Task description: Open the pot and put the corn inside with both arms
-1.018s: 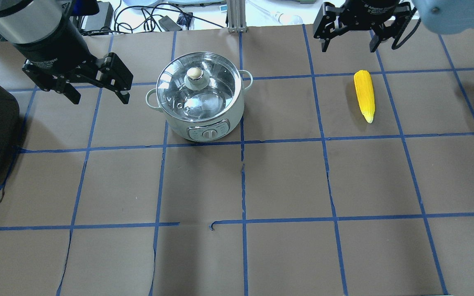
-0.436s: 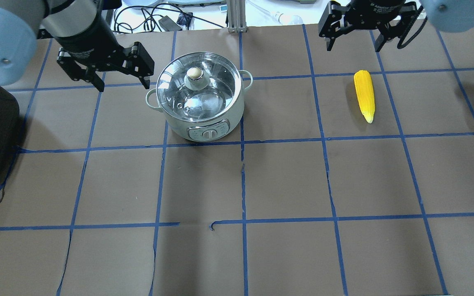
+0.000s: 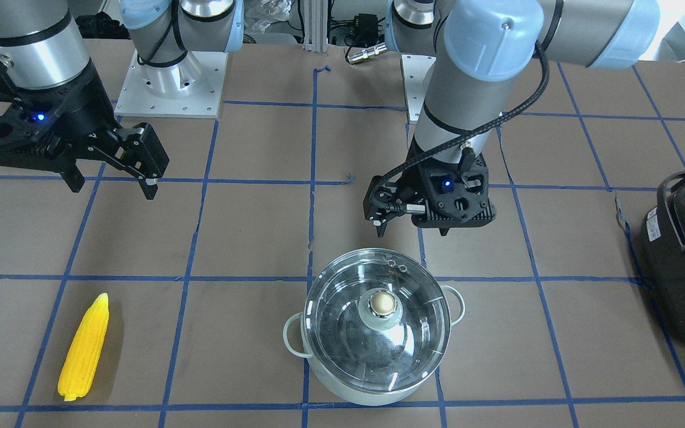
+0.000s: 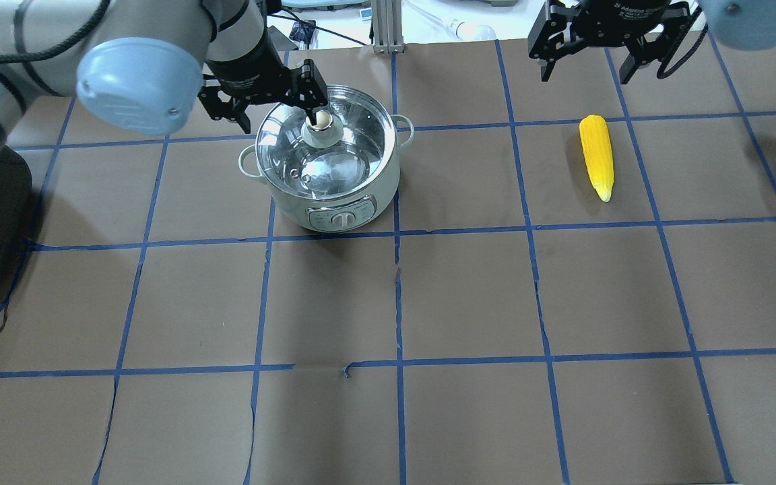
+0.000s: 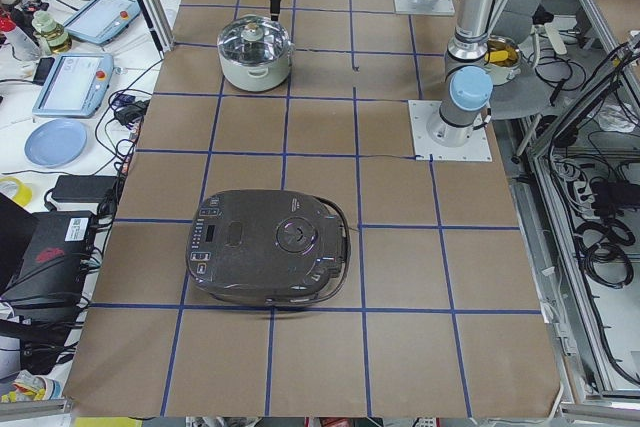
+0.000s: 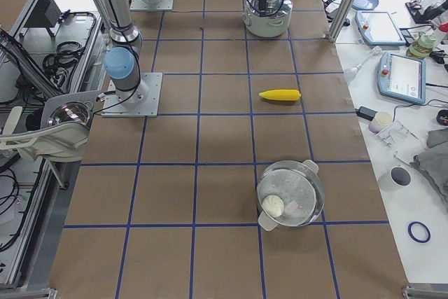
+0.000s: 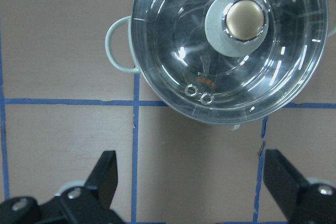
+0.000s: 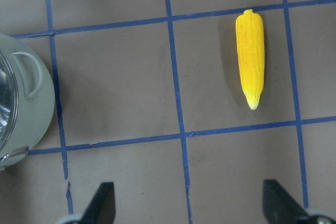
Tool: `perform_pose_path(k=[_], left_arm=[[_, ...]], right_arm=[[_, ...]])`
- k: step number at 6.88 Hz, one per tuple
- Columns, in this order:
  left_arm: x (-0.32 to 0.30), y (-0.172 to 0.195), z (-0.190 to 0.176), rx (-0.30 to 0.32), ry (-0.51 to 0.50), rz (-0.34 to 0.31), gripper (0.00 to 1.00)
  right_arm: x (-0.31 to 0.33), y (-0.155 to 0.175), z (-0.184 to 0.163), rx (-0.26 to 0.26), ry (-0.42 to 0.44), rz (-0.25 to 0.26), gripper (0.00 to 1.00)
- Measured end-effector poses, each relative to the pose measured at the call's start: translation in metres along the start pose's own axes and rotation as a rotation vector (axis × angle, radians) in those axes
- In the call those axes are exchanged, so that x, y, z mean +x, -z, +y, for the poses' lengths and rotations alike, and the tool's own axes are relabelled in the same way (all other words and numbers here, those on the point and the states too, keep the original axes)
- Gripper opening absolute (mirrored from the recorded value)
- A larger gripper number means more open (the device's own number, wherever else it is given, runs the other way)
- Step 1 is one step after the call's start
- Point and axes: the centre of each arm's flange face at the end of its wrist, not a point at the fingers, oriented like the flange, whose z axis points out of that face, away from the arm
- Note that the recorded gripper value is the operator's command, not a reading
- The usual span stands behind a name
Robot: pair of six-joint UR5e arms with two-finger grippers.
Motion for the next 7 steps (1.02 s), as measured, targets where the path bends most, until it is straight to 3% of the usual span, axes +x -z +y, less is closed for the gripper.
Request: perform_pose_path(k=[5, 6, 7], left_arm=[[0.025, -0.092, -0.044, -0.007, -0.011, -0.013, 1.0], [0.026, -0.099, -0.048, -0.008, -0.01, -0.014, 0.92], [0.026, -0.103, -0.049, -0.01, -0.009, -0.015, 0.67]], right_arm=[[0.007, -0.001, -0.004, 0.007, -0.008, -0.003, 1.0], [0.007, -0.002, -0.005, 0.006, -0.008, -0.003, 1.0], [0.007, -0.002, -0.005, 0.005, -0.008, -0.003, 1.0]])
